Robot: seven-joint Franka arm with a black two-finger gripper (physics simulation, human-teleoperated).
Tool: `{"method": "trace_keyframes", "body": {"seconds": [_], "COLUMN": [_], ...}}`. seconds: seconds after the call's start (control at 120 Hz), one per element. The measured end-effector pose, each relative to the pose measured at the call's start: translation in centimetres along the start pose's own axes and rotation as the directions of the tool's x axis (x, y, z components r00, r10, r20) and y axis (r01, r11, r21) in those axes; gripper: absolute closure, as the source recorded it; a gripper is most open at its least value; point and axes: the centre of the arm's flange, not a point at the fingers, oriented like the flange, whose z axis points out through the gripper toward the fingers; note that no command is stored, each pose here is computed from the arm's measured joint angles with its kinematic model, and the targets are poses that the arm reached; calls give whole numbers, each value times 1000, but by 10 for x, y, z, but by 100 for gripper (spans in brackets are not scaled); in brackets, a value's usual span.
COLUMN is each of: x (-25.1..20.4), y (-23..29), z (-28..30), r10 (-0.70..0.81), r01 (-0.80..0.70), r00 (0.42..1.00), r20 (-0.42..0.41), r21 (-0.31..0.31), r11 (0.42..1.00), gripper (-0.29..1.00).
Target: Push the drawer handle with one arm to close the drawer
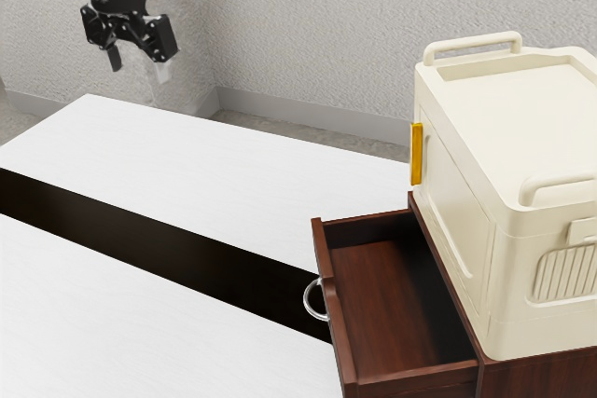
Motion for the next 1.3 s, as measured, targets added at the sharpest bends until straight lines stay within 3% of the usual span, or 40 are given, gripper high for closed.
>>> {"method": "trace_keyframes", "body": {"seconds": [0.142, 0.217, 0.275, 0.525, 0.7, 0.742, 0.833, 0.917, 1.1, 1.3], "x": [-3, -23, -36, -52, -69, -90, -134, -154, -176, -193], "y": [-16, -26, -23, 33, 26, 35, 66, 85, 115, 162], "z": [1, -91, -121, -134, -138, -118, -20, 60, 145, 169], "r10": [-41, -70, -68, 34, 14, 30, 84, 115, 230, 420], "r01": [41, 70, 67, -37, -16, -30, -85, -118, -231, -417], "r00": [999, 989, 984, 991, 993, 997, 994, 986, 971, 907], "r20": [28, -128, -165, -131, -115, -72, 66, 119, 58, -20], "r21": [5, -7, -12, -20, -16, 0, 14, 20, 17, 74], "r11": [999, 998, 998, 999, 1000, 1000, 996, 993, 973, 906], "gripper": [0, 0, 0, 0, 0, 0, 0, 0, 0, 0]}}
